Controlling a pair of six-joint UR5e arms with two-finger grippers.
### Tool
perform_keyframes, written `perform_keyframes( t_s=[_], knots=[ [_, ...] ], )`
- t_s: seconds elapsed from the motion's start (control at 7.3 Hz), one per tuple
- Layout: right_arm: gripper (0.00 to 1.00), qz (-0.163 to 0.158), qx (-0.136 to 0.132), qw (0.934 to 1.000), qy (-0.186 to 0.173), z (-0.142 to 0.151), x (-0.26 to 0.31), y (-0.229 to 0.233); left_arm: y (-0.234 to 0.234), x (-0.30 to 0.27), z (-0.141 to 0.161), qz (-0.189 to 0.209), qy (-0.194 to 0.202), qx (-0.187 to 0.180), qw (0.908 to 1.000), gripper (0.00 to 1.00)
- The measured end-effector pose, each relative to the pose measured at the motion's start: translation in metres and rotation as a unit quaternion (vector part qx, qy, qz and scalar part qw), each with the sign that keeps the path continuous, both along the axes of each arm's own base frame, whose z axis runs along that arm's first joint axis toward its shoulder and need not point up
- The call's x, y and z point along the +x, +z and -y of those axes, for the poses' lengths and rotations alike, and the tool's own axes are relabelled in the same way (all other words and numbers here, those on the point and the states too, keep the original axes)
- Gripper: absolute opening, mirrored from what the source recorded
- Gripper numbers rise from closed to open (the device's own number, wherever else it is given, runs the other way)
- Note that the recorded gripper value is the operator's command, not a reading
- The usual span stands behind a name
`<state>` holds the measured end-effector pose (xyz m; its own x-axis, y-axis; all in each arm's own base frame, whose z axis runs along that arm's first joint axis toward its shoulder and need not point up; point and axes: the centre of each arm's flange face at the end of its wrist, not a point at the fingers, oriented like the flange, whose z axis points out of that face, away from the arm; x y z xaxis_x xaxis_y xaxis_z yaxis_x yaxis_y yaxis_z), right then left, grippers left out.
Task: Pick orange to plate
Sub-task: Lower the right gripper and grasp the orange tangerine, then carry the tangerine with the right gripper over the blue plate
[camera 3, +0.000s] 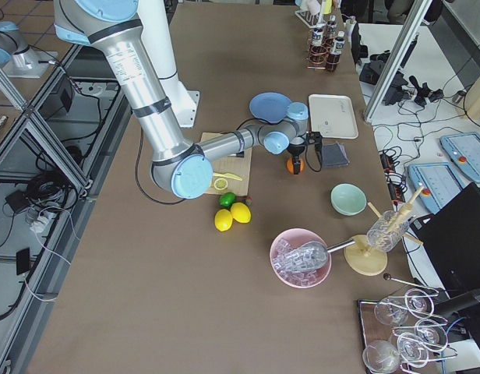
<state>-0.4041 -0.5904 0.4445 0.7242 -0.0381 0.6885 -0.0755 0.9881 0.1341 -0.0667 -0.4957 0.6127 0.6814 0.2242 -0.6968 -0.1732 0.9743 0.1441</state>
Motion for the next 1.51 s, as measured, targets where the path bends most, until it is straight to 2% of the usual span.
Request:
perform_keyframes(
  t_s=[0.27, 0.55, 0.82, 1.1, 1.23, 1.51],
  knots=[
    [0.00, 0.003, 0.008, 1.0000, 0.001, -0.002, -0.001, -0.009, 0.002, 0.000, -0.002, 0.000, 0.000, -0.001, 1.0000, 0.98],
    [0.00, 0.025, 0.014, 0.9996, 0.010, -0.003, -0.002, -0.046, 0.003, 0.000, -0.003, 0.000, 0.001, -0.002, 1.0000, 0.98],
    [0.00, 0.035, -0.021, 0.9985, 0.036, -0.006, -0.042, -0.120, 0.003, 0.000, -0.003, 0.000, 0.001, -0.003, 1.0000, 0.98],
    [0.00, 0.040, -0.052, 0.9951, 0.074, -0.035, -0.114, -0.203, 0.004, 0.000, -0.003, 0.000, 0.000, -0.004, 1.0000, 0.98],
    [0.00, 0.041, -0.057, 0.9938, 0.086, -0.053, -0.148, -0.231, 0.004, 0.000, -0.003, 0.000, 0.000, -0.004, 1.0000, 0.98],
    [0.00, 0.029, -0.061, 0.9929, 0.098, -0.086, -0.206, -0.253, 0.005, 0.000, -0.003, 0.000, 0.000, -0.005, 1.0000, 0.98]
  ],
)
